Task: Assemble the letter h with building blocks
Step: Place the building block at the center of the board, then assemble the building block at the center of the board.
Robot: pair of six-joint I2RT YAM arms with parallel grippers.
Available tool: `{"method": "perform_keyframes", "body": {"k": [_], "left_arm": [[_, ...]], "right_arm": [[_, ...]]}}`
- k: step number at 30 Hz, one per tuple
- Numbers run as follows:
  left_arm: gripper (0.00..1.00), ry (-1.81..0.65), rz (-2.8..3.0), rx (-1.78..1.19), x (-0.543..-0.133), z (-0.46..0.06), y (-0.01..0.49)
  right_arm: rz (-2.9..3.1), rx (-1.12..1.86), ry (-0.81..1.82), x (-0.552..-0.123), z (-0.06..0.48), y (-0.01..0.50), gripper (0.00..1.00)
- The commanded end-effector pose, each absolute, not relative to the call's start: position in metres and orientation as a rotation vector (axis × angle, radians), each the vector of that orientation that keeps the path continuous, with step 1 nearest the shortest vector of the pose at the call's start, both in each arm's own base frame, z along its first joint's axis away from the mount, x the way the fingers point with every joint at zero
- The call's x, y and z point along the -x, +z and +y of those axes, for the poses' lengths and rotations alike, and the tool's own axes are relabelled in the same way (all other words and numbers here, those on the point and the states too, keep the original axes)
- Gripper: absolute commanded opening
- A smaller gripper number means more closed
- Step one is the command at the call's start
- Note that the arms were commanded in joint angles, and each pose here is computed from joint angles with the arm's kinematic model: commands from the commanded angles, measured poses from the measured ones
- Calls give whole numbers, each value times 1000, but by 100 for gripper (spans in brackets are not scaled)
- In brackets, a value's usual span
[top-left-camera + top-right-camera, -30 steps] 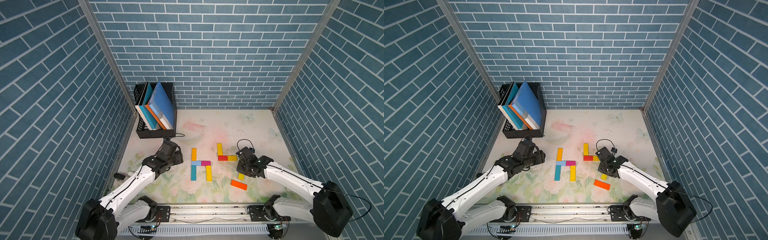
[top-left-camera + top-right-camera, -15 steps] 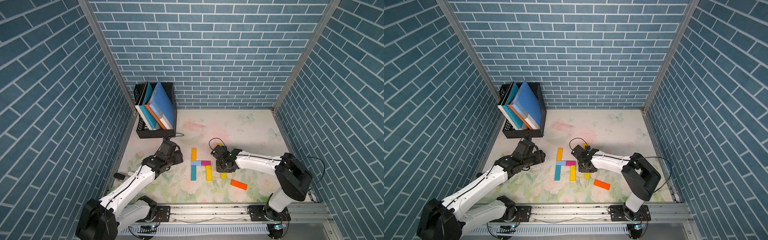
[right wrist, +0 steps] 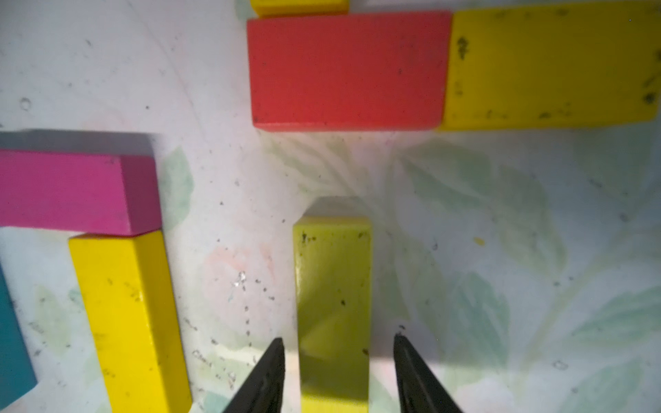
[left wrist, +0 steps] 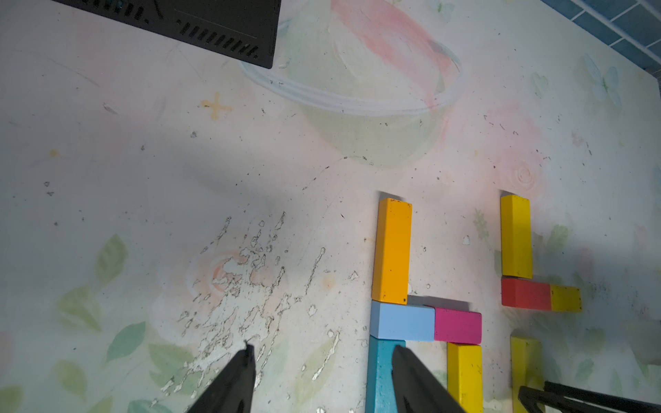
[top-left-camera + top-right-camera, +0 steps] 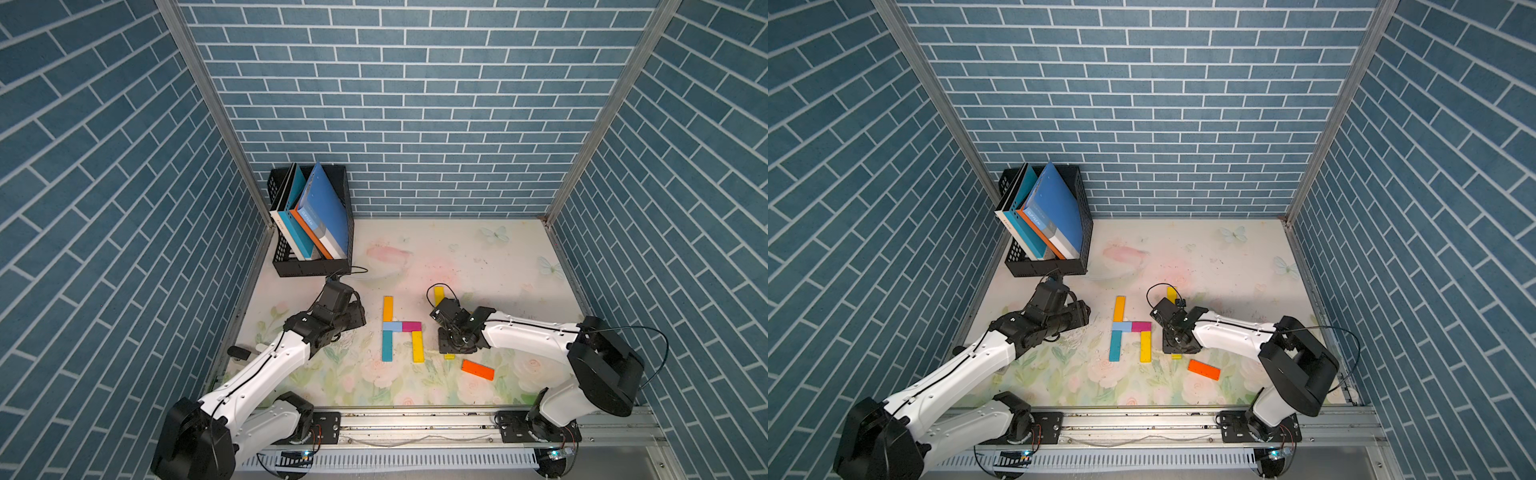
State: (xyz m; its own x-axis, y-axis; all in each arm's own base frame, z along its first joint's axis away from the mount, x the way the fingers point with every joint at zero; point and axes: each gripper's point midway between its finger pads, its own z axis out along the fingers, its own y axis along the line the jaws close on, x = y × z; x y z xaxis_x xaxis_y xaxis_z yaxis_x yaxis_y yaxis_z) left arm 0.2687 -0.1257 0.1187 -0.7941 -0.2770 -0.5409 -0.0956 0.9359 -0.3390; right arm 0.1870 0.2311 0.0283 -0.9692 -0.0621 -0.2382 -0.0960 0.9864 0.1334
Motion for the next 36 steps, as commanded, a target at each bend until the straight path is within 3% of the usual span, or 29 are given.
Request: {"method": "perform_keyframes", "body": {"k": [1,6,18,22,26,30,32,36], "left_arm": [[66,-381,2478,274,-267,-121,116],[66,-378,2486,278,-268,-122,113],[66,-361,2477,282,-268,-117,115],[66,-360,2479,280,-269,-117,114],[66,-360,2480,281,-268,-116,112],[66,-363,2476,283,-268,-116,114],[66,-360,2475,284,-268,-115,114],[66,-359,2471,285,-268,-115,115]], "right_arm": [[2922,74,216,-176,226,24,40],[2917,75,185,-183,227,23,23],[2928,118,177,-204,236,17,21],[2937,115,159,-205,233,16,23],[2941,113,166,-205,233,16,46],[2930,108,177,-207,234,19,56],[2925,103,190,-208,235,20,55],[2921,95,210,-211,236,20,43]]}}
